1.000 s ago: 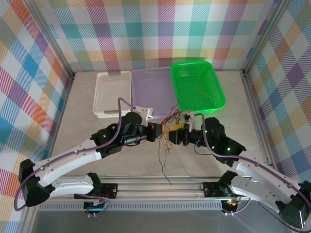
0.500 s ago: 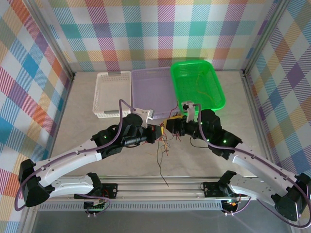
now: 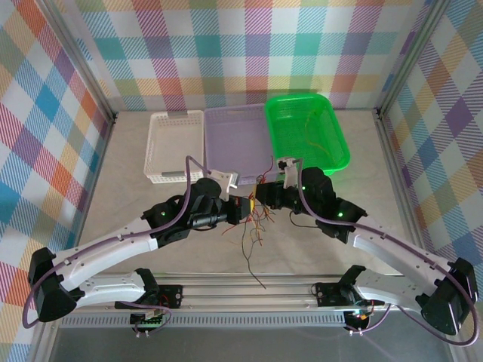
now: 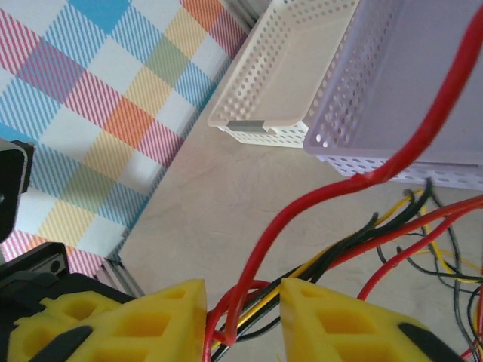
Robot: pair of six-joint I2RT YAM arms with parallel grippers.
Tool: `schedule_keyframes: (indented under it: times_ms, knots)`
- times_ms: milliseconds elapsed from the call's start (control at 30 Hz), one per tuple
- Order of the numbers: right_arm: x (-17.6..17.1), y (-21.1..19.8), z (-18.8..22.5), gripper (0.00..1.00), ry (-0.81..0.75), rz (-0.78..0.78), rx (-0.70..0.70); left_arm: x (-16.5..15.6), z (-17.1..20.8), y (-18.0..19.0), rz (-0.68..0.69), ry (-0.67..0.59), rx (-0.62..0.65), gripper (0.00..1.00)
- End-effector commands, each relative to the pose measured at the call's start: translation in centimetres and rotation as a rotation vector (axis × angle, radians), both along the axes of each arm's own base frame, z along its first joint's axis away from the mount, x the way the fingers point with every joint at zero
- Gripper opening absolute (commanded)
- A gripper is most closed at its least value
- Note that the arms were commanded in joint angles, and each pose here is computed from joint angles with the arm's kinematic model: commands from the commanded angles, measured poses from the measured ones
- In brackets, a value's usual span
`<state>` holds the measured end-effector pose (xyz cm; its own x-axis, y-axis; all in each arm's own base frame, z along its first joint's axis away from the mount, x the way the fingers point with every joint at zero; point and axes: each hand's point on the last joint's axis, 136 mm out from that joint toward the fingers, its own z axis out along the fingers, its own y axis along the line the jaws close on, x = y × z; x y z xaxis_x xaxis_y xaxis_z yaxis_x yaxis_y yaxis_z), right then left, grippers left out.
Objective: Untangle the cables
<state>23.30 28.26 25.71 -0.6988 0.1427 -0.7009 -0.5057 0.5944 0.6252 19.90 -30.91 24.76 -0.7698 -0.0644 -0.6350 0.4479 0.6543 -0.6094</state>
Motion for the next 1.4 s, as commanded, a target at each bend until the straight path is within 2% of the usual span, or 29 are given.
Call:
schedule_keyframes:
  times_ms: [0, 100, 167, 200, 400, 600, 700, 767, 833, 1033, 1367]
  knots:
    - [0.2, 0.6, 2.3, 0.25, -0.033, 0.002, 0.048, -0.4, 0.8, -0.2, -0.03, -0.018, -0.035, 0.0]
    - [0.2, 0.0, 2.5, 0.13, -0.045, -0.019, 0.039, -0.6, 0.7, 0.2, -0.032, -0.027, -0.023, 0.0]
    - [0.2, -0.6, 2.4, 0.02, -0.054, -0.04, 0.022, -0.8, 0.6, 0.4, -0.035, -0.029, -0.016, 0.0]
    - [0.2, -1.0, 2.4, 0.0, -0.057, -0.056, 0.009, -0.9, 0.5, 0.6, -0.037, -0.029, -0.013, 0.0]
    - [0.1, -3.7, 2.4, 0.0, -0.081, -0.142, -0.049, -1.1, 0.4, 1.8, -0.019, -0.048, 0.004, 0.0]
    - [-1.0, -5.6, 3.1, 0.0, -0.101, -0.167, -0.051, -1.2, 0.7, 2.2, -0.005, -0.054, -0.016, 0.0]
    - [-2.3, -4.9, 3.6, 0.42, -0.117, -0.085, -0.023, -1.0, 1.1, 2.1, 0.008, -0.054, -0.035, 0.0]
    - [-3.1, -4.2, 3.4, 0.52, -0.111, -0.024, -0.015, -0.7, 1.5, 2.0, 0.025, -0.056, -0.053, 0.0]
    - [-3.9, -3.7, 2.7, 0.53, -0.108, 0.027, 0.001, -0.4, 2.0, 2.0, 0.04, -0.062, -0.073, 0.0]
    - [-6.5, -1.7, 1.7, 0.49, -0.137, 0.211, 0.129, -0.1, 3.4, 1.5, 0.047, -0.073, -0.114, 0.0]
    - [-7.9, 0.9, -1.3, 0.49, -0.164, 0.321, 0.128, 0.2, 3.5, 1.3, 0.065, -0.064, -0.127, 0.0]
